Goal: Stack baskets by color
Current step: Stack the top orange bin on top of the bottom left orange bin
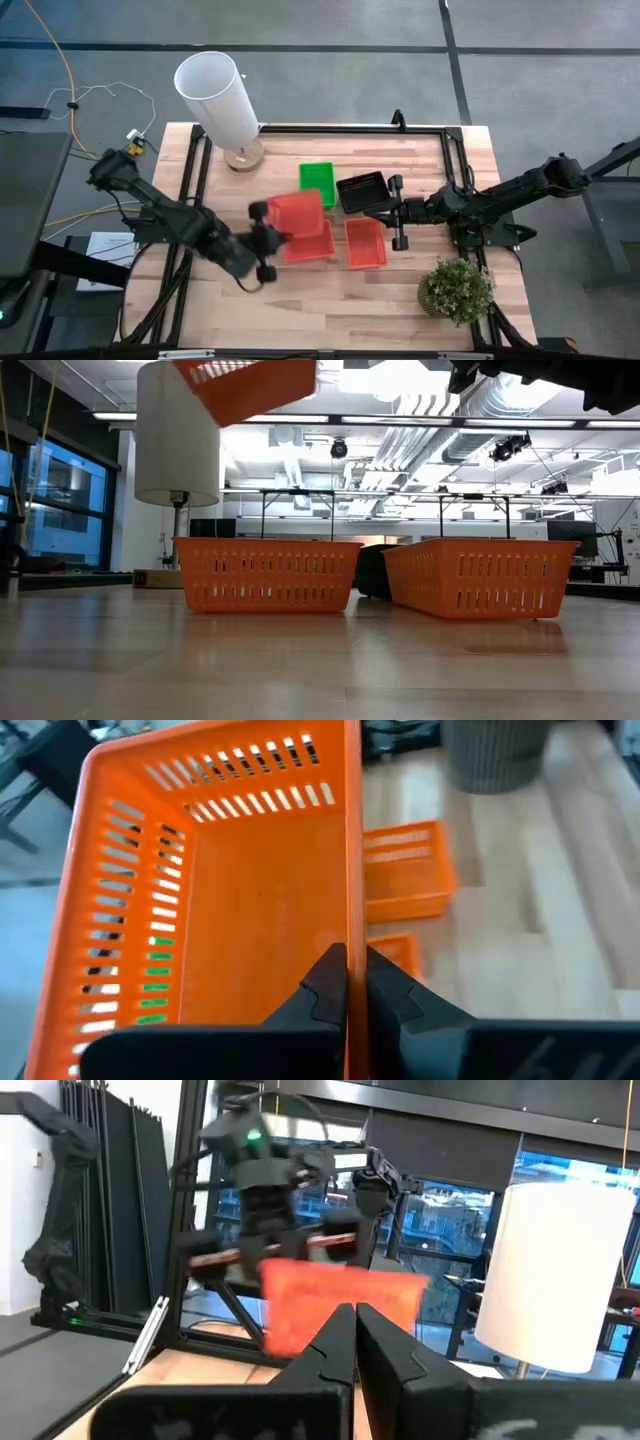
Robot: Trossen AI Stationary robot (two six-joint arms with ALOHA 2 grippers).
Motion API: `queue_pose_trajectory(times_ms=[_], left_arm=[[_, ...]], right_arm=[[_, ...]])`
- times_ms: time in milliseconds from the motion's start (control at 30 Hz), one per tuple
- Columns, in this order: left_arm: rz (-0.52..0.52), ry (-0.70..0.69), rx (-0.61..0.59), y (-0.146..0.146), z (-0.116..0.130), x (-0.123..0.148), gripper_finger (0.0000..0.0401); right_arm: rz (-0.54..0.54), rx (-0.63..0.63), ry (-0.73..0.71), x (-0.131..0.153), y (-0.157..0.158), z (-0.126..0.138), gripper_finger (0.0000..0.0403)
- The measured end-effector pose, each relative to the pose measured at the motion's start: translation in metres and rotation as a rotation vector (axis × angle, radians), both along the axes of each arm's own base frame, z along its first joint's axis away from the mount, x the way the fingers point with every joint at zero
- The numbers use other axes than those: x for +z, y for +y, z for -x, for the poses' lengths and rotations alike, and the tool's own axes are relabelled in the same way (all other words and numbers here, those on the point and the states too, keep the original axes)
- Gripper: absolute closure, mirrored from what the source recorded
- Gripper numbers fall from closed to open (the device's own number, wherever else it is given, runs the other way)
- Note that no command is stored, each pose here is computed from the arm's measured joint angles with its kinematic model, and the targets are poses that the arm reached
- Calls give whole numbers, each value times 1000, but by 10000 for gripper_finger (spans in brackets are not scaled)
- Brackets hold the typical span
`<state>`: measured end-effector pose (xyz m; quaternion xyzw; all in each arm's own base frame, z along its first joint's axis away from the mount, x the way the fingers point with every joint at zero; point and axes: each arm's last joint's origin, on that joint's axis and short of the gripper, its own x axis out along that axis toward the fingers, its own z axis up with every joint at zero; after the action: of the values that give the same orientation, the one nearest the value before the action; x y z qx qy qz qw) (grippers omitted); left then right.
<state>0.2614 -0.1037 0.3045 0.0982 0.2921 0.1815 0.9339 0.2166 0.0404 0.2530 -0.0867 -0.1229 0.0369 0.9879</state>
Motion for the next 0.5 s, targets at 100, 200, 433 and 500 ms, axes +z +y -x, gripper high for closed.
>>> queue_pose_trajectory(times_ms=[100,200,433,500], left_arm=[[-17,52,-19,-13,-17,-13,401],[1,99,-4,-20,-25,-34,401],[2,139,82,-28,-42,-75,401],[2,132,90,-30,-49,-84,401]], right_arm=[[-18,4,-2,0,0,0,403],[-36,9,3,0,0,0,403],[-60,15,18,-1,0,0,403],[-73,18,22,-1,0,0,403]])
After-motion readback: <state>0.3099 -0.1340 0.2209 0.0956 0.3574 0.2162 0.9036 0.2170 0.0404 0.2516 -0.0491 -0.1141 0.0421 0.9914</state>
